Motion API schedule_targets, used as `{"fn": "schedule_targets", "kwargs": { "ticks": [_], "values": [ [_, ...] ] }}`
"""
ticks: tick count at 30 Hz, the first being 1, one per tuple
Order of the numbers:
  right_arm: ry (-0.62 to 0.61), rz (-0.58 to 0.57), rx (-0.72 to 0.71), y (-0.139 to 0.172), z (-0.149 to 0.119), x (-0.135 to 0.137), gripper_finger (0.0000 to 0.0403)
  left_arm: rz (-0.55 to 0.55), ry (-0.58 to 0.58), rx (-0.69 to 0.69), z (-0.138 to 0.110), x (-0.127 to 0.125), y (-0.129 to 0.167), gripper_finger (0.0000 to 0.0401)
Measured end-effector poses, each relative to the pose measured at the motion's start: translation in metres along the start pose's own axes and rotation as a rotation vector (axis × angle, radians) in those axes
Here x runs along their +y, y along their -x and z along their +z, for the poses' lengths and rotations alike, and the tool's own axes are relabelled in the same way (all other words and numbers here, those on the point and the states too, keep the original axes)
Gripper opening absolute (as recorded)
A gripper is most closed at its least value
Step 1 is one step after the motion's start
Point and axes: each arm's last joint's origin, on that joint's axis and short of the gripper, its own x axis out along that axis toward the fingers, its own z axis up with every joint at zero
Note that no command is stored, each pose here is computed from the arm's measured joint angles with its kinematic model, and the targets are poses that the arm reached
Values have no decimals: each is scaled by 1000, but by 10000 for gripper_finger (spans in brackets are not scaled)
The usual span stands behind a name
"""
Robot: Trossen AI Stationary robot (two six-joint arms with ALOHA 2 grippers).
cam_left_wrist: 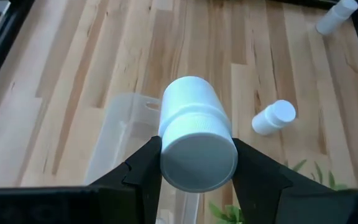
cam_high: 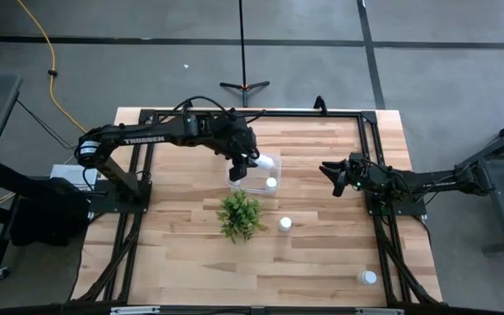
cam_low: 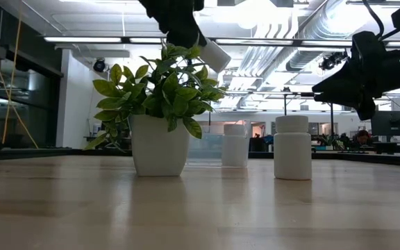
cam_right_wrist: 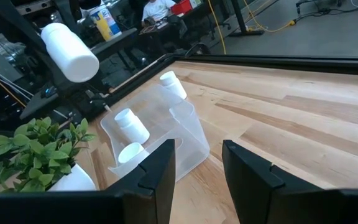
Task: Pick and place pill bottles into a basket
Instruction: Put the white pill bottle in the transparent bin
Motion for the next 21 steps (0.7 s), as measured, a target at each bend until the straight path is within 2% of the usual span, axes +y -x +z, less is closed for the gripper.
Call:
{"fn": "schedule_targets", "kwargs": {
  "ticks": [16,21],
  "values": [
    [0,0,0,0,0,0,124,-7,-38,-66,7,-1,1,195],
    [0,1,0,0,0,0,124,33,-86,-42,16,-1,7,195]
  ]
}}
